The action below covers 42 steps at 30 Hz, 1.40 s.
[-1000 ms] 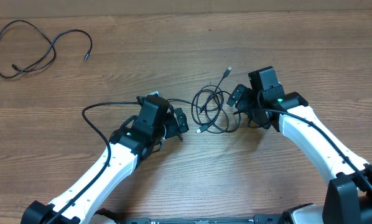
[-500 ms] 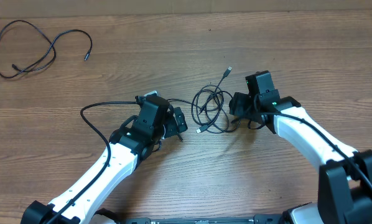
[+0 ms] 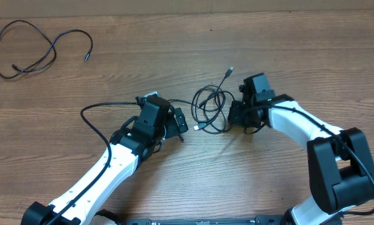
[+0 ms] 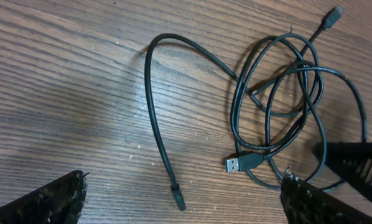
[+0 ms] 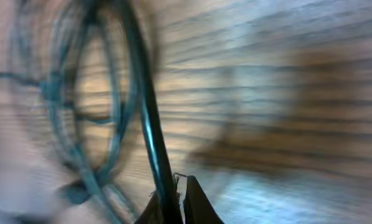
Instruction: Untangle cables
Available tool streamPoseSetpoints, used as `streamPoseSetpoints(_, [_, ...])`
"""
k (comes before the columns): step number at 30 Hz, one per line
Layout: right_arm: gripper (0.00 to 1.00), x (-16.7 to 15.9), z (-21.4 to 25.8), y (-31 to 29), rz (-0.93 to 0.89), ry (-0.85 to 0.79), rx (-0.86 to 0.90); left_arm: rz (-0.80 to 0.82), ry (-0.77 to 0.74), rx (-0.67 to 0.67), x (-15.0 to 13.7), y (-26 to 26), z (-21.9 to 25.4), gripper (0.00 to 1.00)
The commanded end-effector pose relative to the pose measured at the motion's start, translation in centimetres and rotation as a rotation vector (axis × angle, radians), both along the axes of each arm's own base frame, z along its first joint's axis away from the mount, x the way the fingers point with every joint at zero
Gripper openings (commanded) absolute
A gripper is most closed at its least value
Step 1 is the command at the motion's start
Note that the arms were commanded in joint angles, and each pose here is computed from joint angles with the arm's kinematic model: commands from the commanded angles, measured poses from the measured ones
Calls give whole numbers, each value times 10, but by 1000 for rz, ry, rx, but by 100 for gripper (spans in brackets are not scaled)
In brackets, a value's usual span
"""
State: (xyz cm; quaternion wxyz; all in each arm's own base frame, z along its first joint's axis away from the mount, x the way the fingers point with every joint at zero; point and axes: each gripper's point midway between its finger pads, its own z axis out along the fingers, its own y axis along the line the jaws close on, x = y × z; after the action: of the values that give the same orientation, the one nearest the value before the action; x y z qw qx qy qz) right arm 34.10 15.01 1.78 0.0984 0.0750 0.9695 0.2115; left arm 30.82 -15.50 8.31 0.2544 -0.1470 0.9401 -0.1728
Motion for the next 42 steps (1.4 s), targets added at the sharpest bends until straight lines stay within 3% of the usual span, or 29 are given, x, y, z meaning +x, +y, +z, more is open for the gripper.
streamPoseSetpoints(1, [4, 33, 103, 25, 106, -190, 281, 12, 2, 11, 1, 2, -2, 100])
streamPoseSetpoints(2, [4, 39, 143, 28, 131, -258, 349, 12, 1, 11, 1, 2, -2, 99])
streamPoseSetpoints(8, [4, 27, 217, 43, 205, -405, 396, -5, 9, -14, -1, -3, -1, 100])
streamPoseSetpoints(13, [4, 6, 234, 68, 291, -441, 411, -102, 17, -155, -4, -32, 9, 100])
streamPoseSetpoints(18, [4, 0, 227, 78, 303, -432, 371, -198, -69, -295, 5, -61, 36, 100])
streamPoseSetpoints(27, [4, -11, 235, 80, 298, -396, 403, -231, -165, -352, 18, -73, 57, 100])
streamPoseSetpoints(37, [4, -37, 313, 88, 360, -503, 553, -252, -161, -372, 27, -86, 42, 100])
streamPoseSetpoints(42, [4, -46, 373, 75, 380, -653, 589, -198, -101, -293, 36, -80, -1, 100])
